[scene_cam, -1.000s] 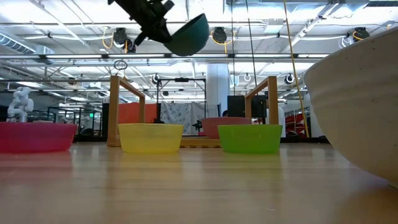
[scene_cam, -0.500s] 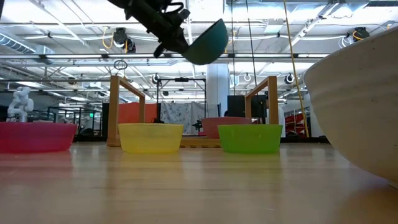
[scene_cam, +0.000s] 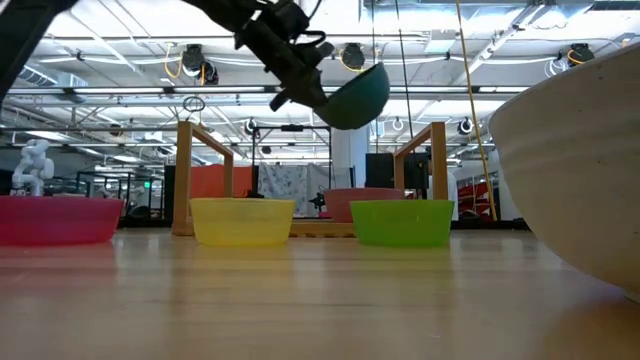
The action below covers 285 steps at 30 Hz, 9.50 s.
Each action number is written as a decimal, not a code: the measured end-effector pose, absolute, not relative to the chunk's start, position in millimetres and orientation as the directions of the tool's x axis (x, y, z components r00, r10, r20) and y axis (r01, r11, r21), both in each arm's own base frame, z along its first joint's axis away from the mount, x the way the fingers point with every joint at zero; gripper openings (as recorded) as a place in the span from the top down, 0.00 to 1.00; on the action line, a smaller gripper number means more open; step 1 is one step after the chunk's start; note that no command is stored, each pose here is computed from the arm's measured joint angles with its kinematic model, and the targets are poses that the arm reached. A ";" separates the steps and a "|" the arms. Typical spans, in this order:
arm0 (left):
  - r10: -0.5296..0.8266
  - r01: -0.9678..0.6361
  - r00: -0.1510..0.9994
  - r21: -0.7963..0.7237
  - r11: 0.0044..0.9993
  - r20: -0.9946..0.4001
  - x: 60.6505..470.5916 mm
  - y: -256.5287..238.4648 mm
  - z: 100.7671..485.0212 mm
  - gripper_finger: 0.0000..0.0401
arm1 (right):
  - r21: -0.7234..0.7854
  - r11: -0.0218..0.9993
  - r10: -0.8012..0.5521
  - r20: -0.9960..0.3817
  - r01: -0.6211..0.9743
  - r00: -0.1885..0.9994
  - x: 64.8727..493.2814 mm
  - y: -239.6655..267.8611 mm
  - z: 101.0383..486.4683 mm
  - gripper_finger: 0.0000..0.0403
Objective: Place and stack bowls onto a shelf
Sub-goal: Stack the dark green bowl into the pink bowl on the shelf, then stack the white bowl into the dark green bowl
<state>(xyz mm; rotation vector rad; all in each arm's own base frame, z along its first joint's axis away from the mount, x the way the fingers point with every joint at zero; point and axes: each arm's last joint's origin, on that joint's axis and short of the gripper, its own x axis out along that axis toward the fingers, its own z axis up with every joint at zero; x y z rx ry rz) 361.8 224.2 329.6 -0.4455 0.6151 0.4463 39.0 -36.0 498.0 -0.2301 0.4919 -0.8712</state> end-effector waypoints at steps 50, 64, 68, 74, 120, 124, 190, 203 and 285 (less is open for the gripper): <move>0.191 -0.667 0.500 -0.235 0.707 -0.844 398.2 273.9 279.2 0.98 | -0.395 0.634 -0.773 -0.340 0.665 0.536 38.7 -35.8 495.8 0.73; 0.148 -0.671 0.492 -0.265 0.693 -0.858 406.7 282.5 250.7 0.98 | -0.399 0.637 -0.771 -0.348 0.660 0.534 38.5 -35.6 495.1 0.73; 0.121 -0.667 0.487 -0.279 0.690 -0.865 410.4 284.0 238.8 0.98 | -0.400 0.637 -0.771 -0.347 0.660 0.534 38.5 -35.6 495.1 0.73; 0.102 -0.665 0.464 -0.270 0.697 -0.880 414.5 284.3 224.3 0.96 | -0.400 0.636 -0.771 -0.347 0.660 0.533 38.5 -35.6 495.1 0.73; -0.008 -0.630 0.525 -0.395 0.669 -0.851 415.3 281.5 226.6 0.89 | -0.400 0.636 -0.771 -0.347 0.660 0.533 38.6 -35.7 495.1 0.73; -0.011 -0.633 0.528 -0.403 0.661 -0.849 415.4 281.6 226.7 0.89 | -0.400 0.636 -0.772 -0.347 0.660 0.533 38.5 -35.6 495.1 0.73; -0.035 -0.626 0.526 -0.414 0.660 -0.850 398.7 286.0 244.1 0.80 | -0.441 0.635 -0.772 -0.347 0.634 0.533 38.6 -35.7 495.1 0.73; -0.015 -0.609 0.549 -0.412 0.678 -0.836 403.9 284.5 245.6 0.80 | -0.450 0.635 -0.772 -0.347 0.628 0.533 38.6 -35.7 495.2 0.73; 0.003 -0.369 0.631 -0.297 0.881 -0.775 367.9 214.9 349.8 0.99 | -0.476 0.635 -0.772 -0.347 0.609 0.533 38.6 -35.7 495.2 0.73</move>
